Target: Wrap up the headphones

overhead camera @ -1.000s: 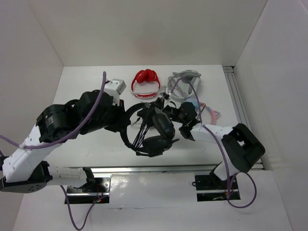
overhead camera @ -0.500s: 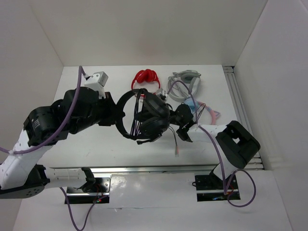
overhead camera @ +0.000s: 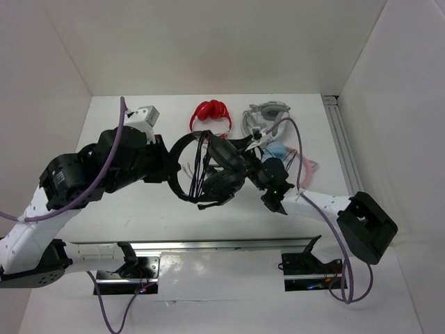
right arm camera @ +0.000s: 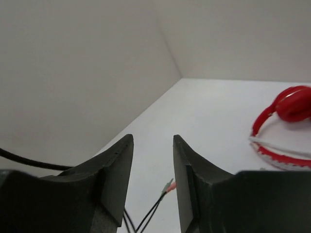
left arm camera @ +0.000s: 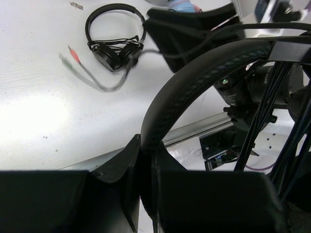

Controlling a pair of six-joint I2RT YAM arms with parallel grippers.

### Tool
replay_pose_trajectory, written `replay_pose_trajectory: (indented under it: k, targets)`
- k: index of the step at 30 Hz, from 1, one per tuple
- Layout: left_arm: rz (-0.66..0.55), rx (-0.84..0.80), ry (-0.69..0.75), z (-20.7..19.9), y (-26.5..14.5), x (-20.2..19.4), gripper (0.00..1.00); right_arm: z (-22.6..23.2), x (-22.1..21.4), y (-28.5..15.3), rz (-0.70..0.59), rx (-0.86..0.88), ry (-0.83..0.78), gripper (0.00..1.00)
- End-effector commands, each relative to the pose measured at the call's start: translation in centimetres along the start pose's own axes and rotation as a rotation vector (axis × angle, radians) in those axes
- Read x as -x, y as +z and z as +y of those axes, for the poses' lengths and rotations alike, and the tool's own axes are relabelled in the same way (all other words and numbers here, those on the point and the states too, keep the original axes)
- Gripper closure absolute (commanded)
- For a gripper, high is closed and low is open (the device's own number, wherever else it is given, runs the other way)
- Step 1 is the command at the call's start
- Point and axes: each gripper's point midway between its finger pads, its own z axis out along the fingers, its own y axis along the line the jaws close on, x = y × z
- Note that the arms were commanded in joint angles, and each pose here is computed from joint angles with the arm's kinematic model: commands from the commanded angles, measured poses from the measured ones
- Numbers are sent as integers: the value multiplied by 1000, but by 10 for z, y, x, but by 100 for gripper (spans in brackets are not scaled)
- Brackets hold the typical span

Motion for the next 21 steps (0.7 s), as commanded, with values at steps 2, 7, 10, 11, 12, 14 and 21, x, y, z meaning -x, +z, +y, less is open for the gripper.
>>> replay_pose_trajectory:
  k: [2,7,10,11,12,14,21]
  targets:
    - [-63,-92,-35,-18,-11,19,100,-21,38,-5,-93,-37,-51,51]
    - [-57,-73,-30,-16,-8,18,100,14,52,-20,-96,203,-76,46]
    - [-54,-34,-41,-10,-3,16,100,35,62,-37,-122,298,-105,46]
    - [-55,-35,-52,-10,-6,17,100,37,66,-42,-132,316,-116,46]
    - [-57,-20,-50,-7,-6,17,100,45,62,-49,-104,372,-115,44]
    - [-50,-13,-55,-8,-2,16,100,58,66,-55,-84,446,-128,44]
    - [-43,-34,-58,-15,2,16,100,50,85,-73,-205,317,-131,44]
